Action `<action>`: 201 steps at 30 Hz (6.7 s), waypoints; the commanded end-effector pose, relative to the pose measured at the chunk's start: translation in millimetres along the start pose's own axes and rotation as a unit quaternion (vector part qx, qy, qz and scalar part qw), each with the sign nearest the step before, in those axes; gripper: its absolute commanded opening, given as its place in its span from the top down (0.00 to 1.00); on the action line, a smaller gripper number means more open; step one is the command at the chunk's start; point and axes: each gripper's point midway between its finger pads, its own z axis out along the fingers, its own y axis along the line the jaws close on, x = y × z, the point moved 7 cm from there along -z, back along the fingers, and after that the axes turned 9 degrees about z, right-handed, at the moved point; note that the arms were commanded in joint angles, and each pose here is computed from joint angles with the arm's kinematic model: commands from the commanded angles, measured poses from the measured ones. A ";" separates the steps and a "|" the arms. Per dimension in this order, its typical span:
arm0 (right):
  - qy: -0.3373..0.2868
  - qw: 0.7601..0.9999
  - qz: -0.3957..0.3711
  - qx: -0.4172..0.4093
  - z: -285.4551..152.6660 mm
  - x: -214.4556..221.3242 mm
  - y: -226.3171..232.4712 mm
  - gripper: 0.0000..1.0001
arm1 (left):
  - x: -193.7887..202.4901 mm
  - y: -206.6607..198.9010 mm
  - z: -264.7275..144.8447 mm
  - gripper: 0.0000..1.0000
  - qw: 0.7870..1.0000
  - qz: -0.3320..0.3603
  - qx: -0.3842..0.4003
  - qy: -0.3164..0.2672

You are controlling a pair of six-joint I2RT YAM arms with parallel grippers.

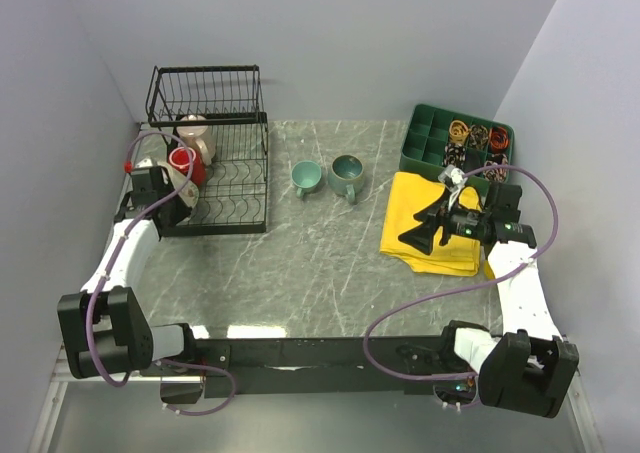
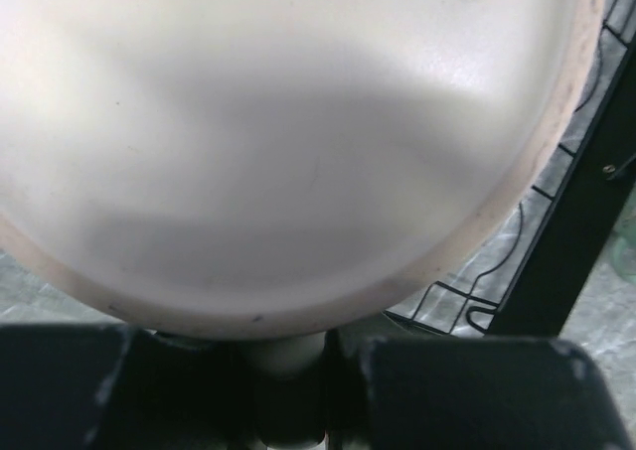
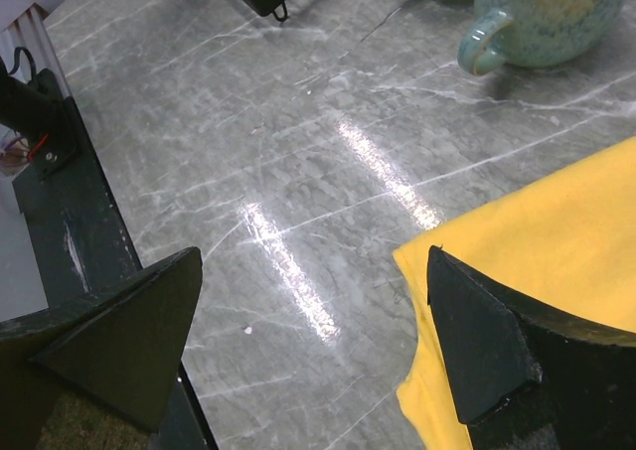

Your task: Load the cups into the dish rack

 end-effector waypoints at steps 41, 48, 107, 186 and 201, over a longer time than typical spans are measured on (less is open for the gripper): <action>-0.026 1.000 0.003 0.012 -12.0 -6.5 -4.6 0.00 | -27.0 -16.6 52.9 0.62 0.992 0.095 -0.070 -0.035; -0.029 0.999 0.001 0.018 -14.2 -6.9 -5.5 0.00 | -31.3 -21.7 39.5 0.44 0.992 0.100 -0.065 -0.052; 0.259 0.814 0.076 0.514 -205.0 32.0 -111.1 0.03 | 17.3 -79.7 -111.7 0.04 0.911 0.172 0.326 -0.183; -0.198 0.980 0.012 -0.015 56.1 -191.5 116.1 1.00 | 63.3 -250.8 -235.0 0.03 0.628 -0.150 0.762 0.045; -0.165 0.981 -0.023 -0.101 70.3 -152.5 125.1 1.00 | 72.4 -303.5 -244.0 0.25 0.572 -0.171 0.796 0.104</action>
